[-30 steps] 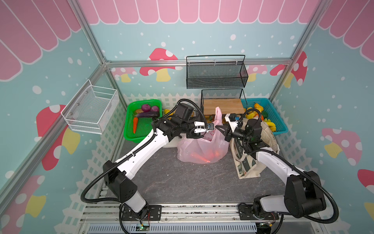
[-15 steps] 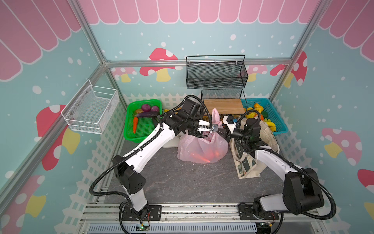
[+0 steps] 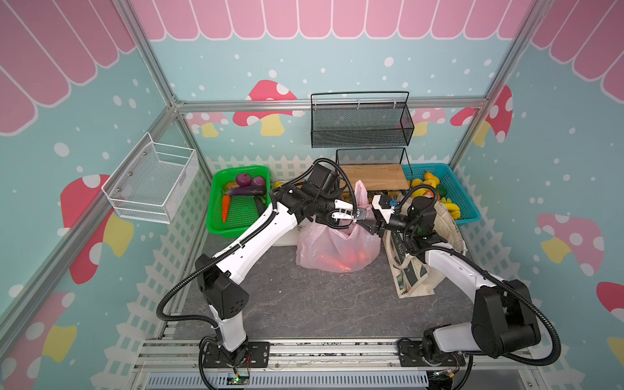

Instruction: Place the mixed food into the grocery bags and tie them

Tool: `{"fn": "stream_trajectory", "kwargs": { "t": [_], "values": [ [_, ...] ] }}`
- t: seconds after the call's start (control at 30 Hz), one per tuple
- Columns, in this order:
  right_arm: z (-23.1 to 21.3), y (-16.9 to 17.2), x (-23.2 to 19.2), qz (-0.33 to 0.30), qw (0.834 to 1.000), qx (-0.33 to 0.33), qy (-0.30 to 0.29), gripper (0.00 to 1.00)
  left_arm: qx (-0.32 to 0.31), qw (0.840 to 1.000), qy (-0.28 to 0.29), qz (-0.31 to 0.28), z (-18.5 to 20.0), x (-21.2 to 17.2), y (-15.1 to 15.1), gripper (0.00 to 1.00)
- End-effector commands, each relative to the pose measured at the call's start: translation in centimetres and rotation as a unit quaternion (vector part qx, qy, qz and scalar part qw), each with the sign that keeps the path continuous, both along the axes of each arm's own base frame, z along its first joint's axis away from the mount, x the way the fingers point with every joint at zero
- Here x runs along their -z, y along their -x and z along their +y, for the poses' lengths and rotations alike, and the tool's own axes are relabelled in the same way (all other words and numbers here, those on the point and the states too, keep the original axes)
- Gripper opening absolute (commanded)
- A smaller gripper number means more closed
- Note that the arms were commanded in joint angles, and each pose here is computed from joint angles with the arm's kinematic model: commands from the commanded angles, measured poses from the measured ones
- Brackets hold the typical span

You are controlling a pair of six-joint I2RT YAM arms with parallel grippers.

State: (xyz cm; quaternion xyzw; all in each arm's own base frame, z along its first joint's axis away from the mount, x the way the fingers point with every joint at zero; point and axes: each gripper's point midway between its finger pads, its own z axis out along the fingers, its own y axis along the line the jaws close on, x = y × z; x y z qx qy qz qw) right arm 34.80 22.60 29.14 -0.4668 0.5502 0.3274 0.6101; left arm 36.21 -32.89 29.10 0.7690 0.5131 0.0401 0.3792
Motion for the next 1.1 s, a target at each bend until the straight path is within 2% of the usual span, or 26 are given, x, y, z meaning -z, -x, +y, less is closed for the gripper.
{"fn": "stream_trajectory", "kwargs": {
  "t": [0.0, 0.47, 0.67, 0.87, 1.07],
  "values": [
    [0.14, 0.17, -1.57, -0.029, 0.999, -0.021, -0.011, 0.57, 0.027, 0.999, -0.013, -0.017, -0.90, -0.39, 0.34, 0.00],
    [0.22, 0.02, -2.00, -0.027, 0.999, -0.022, -0.022, 0.53, 0.031, 0.999, -0.026, -0.027, -1.44, -0.08, 0.00, 0.00],
    [0.31, -0.05, -1.91, -0.023, 0.999, -0.025, -0.025, 0.48, 0.032, 0.999, -0.027, -0.025, -1.62, 0.12, 0.03, 0.00],
    [0.27, -0.13, -1.75, -0.021, 0.999, -0.022, -0.024, 0.35, 0.031, 0.999, -0.025, -0.025, -1.73, 0.02, 0.03, 0.00],
    [-0.09, -0.72, -1.44, -0.018, 1.000, 0.000, -0.022, 0.06, 0.026, 0.999, -0.013, -0.020, -1.67, -0.51, 0.26, 0.00]
  ]
}}
